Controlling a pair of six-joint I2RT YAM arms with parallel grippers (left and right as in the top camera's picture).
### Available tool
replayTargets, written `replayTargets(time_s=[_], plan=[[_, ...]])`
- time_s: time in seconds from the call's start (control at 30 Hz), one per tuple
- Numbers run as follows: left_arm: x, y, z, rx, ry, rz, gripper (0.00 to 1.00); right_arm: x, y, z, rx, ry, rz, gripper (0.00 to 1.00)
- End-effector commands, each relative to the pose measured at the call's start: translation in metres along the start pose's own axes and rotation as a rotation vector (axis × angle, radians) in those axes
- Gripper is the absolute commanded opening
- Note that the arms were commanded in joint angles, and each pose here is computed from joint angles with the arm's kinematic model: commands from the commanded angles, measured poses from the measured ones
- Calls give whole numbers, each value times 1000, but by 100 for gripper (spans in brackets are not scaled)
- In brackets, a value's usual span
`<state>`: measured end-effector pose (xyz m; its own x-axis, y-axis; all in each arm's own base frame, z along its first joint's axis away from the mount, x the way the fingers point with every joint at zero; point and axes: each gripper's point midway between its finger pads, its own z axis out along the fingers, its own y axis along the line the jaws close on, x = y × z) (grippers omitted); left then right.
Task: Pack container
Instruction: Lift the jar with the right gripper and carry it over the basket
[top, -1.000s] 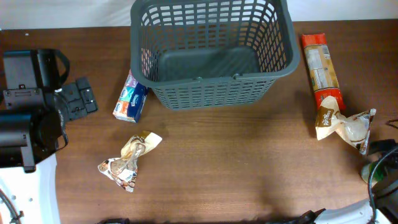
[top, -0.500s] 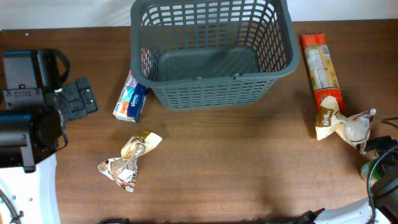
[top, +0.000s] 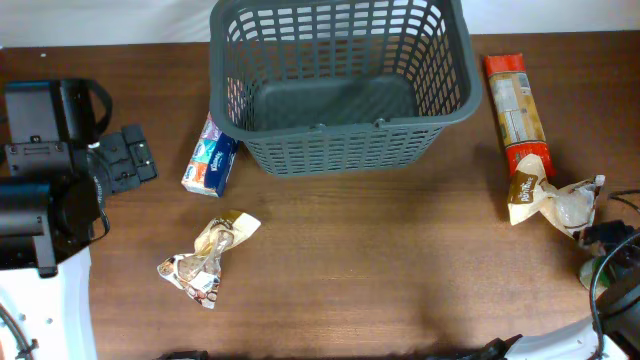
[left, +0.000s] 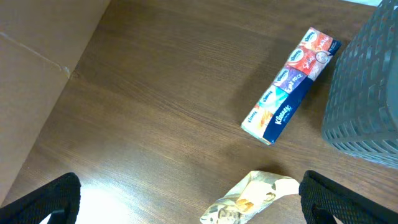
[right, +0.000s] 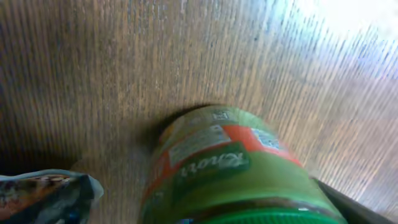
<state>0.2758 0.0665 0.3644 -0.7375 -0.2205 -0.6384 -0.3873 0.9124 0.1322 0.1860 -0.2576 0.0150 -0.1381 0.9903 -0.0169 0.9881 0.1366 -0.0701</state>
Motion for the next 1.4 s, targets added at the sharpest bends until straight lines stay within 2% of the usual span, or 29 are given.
replayTargets(time_s=[0.0, 0.1, 0.13, 0.17, 0.23, 0.4, 0.47, 0.57, 0.7, 0.83, 0.93, 0.97, 1.0, 1.07, 1.13, 1.23, 1.3, 1.37], plan=[[-1, 0, 1, 1, 0, -13, 99, 2, -2, 4, 24, 4, -13, 83], [-1, 0, 1, 1, 0, -13, 99, 2, -3, 5, 27, 4, -13, 81], [-1, 0, 1, 1, 0, -13, 99, 2, -3, 5, 28, 5, -13, 75], [-1, 0, 1, 1, 0, -13, 99, 2, -3, 5, 27, 5, -13, 61], [-1, 0, 1, 1, 0, -13, 99, 2, -3, 5, 28, 6, -13, 42], [-1, 0, 1, 1, 0, -13, 99, 5, -4, 5, 31, 15, -13, 19], [-1, 0, 1, 1, 0, -13, 99, 5, -2, 4, 22, 20, -13, 4], [-1, 0, 1, 1, 0, -13, 99, 3, 4, -8, -10, 27, -13, 4], [-1, 0, 1, 1, 0, -13, 99, -21, 20, -63, -62, -58, -36, 4], [-1, 0, 1, 1, -1, -13, 99, -42, 57, -163, -230, -211, -122, 4], [-1, 0, 1, 2, -1, -14, 99, -28, 112, -270, -471, -382, -353, 4], [-2, 0, 1, 2, -2, -14, 99, -18, 127, -300, -526, -440, -426, 4], [-2, 0, 1, 2, -5, -15, 99, 5, 151, -347, -614, -534, -549, 4], [-3, 0, 1, 3, -9, -17, 99, 50, 180, -406, -728, -655, -712, 4], [-4, -1, 1, 4, -11, -17, 99, 112, 206, -455, -856, -758, -900, 4], [-4, -1, 1, 4, -11, -17, 99, 213, 234, -495, -1024, -833, -1169, 4], [-4, 0, 1, 3, -10, -17, 99, 269, 246, -497, -1076, -837, -1326, 4], [-3, 0, 1, 3, -6, -15, 99, 308, 255, -488, -1084, -819, -1444, 4]])
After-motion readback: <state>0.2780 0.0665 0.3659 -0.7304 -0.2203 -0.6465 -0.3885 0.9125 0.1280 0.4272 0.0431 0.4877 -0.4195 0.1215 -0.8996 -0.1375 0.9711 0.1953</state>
